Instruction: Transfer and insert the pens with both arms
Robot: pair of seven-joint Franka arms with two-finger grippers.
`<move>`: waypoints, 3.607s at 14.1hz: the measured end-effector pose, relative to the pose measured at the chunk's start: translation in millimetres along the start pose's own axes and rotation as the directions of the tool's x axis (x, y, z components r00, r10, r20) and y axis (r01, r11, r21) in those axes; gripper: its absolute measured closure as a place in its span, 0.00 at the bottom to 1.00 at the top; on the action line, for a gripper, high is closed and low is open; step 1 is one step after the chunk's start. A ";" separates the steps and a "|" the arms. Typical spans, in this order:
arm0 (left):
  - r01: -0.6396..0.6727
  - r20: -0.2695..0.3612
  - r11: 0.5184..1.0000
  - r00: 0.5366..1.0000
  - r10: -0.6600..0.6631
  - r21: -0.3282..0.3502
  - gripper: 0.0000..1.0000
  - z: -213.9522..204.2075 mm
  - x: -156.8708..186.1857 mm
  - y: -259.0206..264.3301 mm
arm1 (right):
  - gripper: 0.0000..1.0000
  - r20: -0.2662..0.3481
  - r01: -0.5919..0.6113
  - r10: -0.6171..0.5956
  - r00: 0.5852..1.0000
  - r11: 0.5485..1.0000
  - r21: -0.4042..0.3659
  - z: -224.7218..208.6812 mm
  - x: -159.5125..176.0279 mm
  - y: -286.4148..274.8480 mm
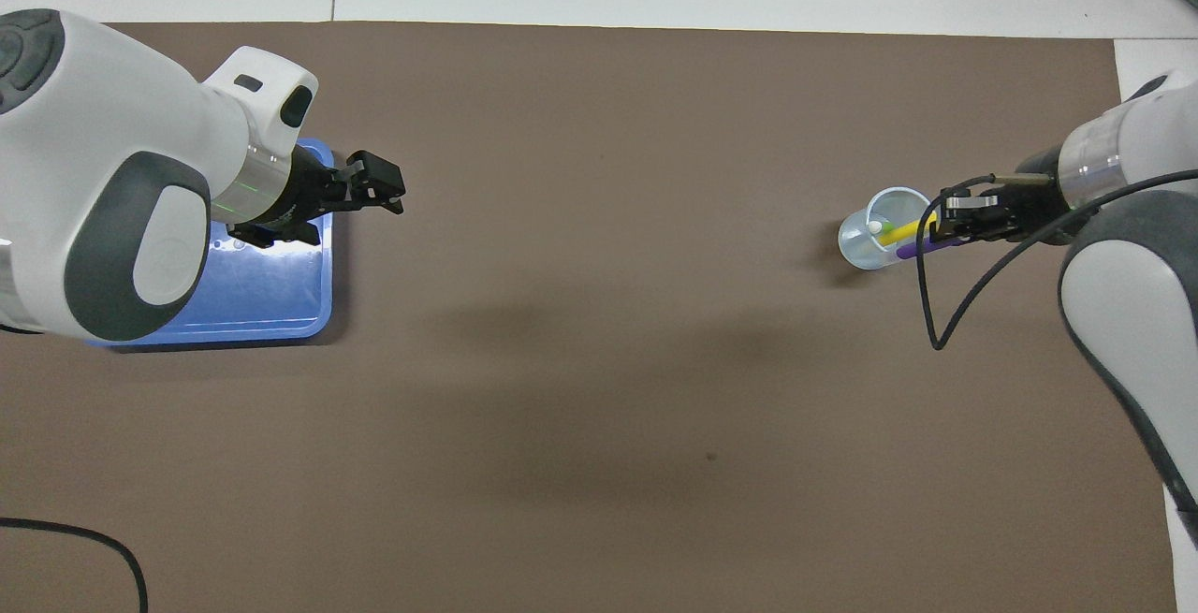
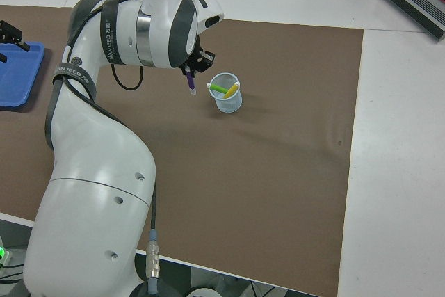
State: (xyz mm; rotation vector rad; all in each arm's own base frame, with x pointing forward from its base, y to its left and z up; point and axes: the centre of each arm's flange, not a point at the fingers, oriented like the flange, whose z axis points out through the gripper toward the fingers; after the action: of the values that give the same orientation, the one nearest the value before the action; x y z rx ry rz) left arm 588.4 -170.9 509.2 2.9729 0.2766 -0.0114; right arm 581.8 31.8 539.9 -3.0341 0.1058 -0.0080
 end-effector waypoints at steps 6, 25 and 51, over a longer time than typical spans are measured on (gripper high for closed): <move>-0.259 -0.069 0.961 0.962 0.266 0.095 0.00 -34.2 20.2 -44.4 | 0.81 -0.070 0.114 -0.119 0.990 0.991 -0.066 17.6 25.4 35.2; -0.334 -0.061 0.935 0.937 0.343 0.122 0.00 -101.7 19.5 -157.8 | 0.81 -0.103 0.151 -0.154 0.983 0.988 -0.036 75.4 51.8 20.0; -0.306 0.024 0.932 0.951 0.308 0.195 0.00 -120.6 -16.5 -140.3 | 0.52 -0.100 0.131 -0.134 0.986 0.991 -0.034 106.6 47.9 34.6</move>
State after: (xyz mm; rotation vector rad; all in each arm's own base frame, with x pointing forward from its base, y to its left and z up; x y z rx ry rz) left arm 545.5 -18.9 607.1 3.1773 -0.2051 0.0092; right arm 628.1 5.4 430.3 -3.0608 -0.0890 -0.1744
